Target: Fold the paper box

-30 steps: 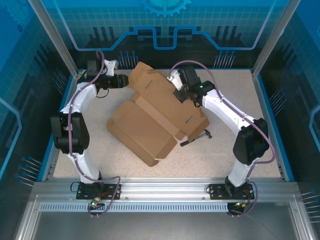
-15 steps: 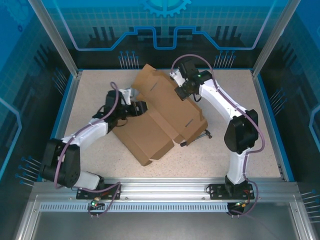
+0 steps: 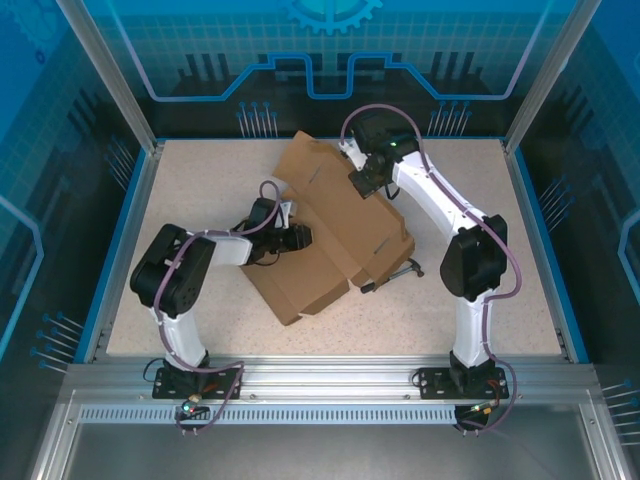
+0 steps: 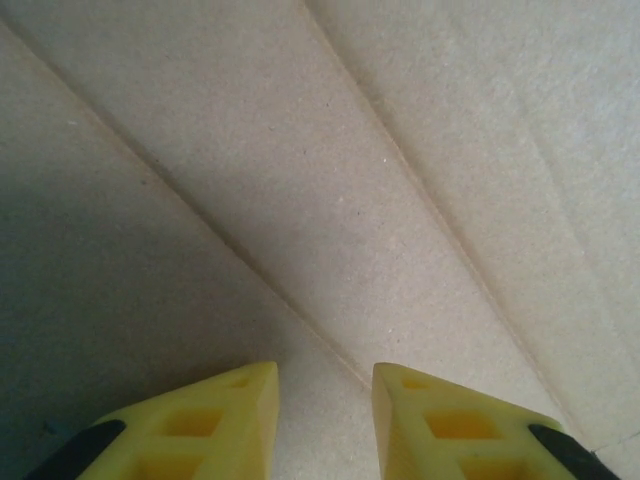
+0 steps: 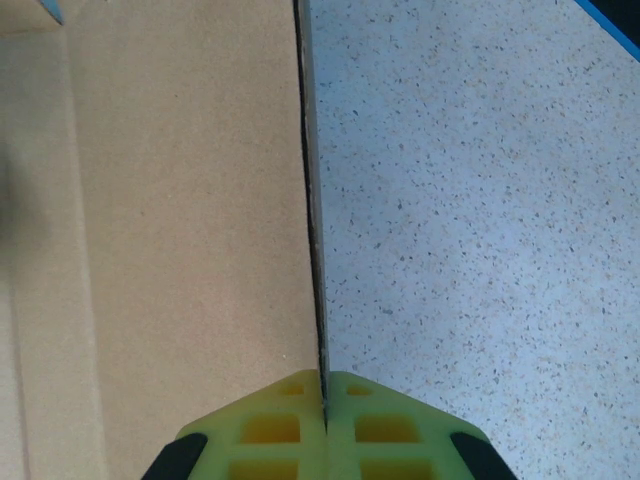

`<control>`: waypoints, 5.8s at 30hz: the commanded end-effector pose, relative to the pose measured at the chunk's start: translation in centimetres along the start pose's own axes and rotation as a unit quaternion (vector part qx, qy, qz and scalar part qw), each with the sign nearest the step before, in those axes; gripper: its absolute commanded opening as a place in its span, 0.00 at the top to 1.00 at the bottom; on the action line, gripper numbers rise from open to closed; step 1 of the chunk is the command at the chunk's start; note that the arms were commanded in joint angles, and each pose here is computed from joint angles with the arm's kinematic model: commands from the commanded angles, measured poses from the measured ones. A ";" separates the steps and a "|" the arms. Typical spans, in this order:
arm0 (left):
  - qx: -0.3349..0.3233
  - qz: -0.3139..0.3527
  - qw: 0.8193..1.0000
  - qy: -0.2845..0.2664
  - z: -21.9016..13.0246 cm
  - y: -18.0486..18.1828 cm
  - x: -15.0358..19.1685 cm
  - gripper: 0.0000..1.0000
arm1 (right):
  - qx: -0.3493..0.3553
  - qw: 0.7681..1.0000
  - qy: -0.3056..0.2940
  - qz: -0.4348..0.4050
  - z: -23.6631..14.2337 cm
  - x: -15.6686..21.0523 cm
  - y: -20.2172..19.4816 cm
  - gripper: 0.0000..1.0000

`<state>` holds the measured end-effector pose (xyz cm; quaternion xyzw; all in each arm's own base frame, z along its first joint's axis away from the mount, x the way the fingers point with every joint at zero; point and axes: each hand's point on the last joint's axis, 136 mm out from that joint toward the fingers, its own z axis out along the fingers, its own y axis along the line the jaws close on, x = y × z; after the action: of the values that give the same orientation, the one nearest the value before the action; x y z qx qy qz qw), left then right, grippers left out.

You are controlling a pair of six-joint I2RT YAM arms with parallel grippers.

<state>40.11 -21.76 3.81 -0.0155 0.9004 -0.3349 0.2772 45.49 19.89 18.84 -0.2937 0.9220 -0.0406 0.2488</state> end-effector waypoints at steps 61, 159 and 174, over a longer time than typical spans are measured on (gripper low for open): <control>-0.004 -0.027 0.998 -0.057 1.3 1.7 -2.5 0.73 | -0.010 0.985 -0.096 -0.142 0.0 -7.3 11.2 1.00; -0.040 0.052 0.997 -0.036 -3.6 3.7 -9.4 0.53 | -0.091 0.981 -0.118 -0.126 -2.1 -8.4 5.9 1.00; -0.028 0.121 0.980 -0.158 -12.8 0.2 -15.0 0.42 | -0.067 0.981 -0.114 -0.143 -2.5 -7.8 4.5 1.00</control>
<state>46.29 -11.60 15.83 0.0091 0.8700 -0.2674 0.4142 47.16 28.46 22.07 -0.4450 0.8408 0.0187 0.3076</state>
